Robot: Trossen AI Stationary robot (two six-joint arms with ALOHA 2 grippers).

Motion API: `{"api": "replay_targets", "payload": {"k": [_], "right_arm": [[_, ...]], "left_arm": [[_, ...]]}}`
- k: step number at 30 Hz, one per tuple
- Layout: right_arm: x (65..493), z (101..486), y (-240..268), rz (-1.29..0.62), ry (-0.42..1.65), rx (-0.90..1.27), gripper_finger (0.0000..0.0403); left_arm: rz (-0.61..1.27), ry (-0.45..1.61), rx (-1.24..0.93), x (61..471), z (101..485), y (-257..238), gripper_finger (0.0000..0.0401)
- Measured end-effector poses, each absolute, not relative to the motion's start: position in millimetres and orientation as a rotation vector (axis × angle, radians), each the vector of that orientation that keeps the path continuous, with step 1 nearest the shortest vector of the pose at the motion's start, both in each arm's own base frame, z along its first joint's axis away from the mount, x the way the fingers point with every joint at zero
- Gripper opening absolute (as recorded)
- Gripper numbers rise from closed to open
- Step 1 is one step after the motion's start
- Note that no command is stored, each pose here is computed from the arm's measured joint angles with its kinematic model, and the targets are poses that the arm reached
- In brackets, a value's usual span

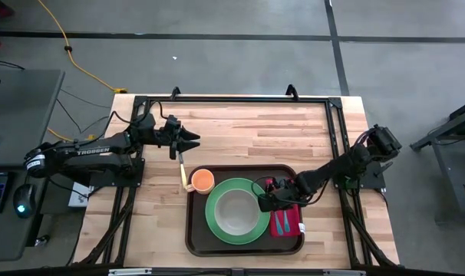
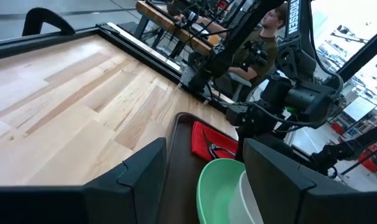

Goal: Set up tray
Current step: Put the blue spoon on top of the red napkin to the left of the blue fork on the black tray

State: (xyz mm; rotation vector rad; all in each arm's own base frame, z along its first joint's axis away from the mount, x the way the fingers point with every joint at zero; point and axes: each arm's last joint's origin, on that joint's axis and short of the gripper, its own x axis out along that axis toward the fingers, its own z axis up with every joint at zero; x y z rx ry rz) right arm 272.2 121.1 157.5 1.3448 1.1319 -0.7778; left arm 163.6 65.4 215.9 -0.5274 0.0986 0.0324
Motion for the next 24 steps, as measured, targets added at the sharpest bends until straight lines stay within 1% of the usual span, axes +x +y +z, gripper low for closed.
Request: {"api": "replay_targets", "payload": {"k": [24], "right_arm": [[271.6,154.0,115.3,-0.834,1.137,1.331,0.0073]], "left_arm": [[0.011,0.102,-0.425,163.6,215.9,65.0,0.0244]]}}
